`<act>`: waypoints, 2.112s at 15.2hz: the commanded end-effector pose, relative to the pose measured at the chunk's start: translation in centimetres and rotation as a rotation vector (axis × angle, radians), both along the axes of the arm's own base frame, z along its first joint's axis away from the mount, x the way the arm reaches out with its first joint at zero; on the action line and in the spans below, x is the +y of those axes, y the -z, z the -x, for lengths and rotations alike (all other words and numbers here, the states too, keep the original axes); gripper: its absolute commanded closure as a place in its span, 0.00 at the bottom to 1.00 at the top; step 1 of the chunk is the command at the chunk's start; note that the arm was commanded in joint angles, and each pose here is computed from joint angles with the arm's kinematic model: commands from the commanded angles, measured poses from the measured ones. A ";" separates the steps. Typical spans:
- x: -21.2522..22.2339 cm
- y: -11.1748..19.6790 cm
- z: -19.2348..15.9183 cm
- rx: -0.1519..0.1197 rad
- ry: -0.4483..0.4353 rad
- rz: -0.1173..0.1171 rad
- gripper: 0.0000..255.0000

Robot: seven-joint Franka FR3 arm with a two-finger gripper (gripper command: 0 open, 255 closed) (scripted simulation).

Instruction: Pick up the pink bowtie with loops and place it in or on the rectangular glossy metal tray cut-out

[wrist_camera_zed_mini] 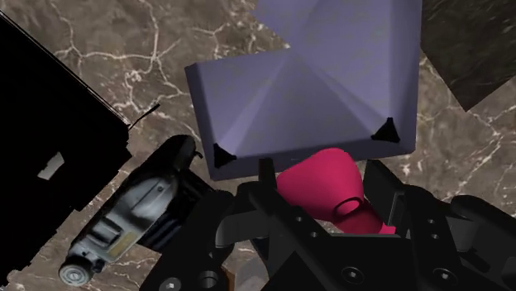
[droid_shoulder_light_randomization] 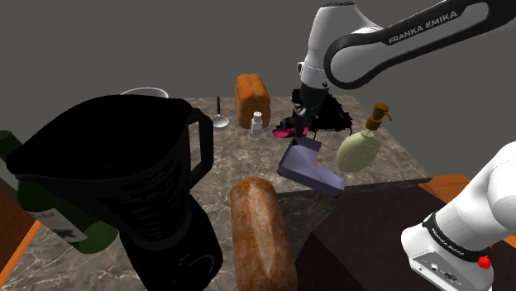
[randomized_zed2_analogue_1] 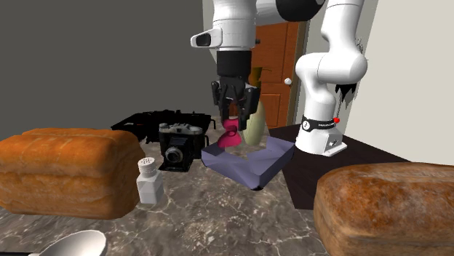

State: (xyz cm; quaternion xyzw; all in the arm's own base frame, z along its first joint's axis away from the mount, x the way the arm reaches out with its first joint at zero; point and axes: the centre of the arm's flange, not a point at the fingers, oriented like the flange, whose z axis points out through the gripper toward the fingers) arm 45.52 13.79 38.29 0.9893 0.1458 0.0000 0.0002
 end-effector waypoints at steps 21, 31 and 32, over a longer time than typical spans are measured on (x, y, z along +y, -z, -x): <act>-5.8 7.5 8.6 0.000 0.000 -0.001 1.00; -5.8 7.5 8.6 0.000 0.000 -0.001 0.00; -5.8 7.5 8.6 0.000 0.000 -0.001 0.00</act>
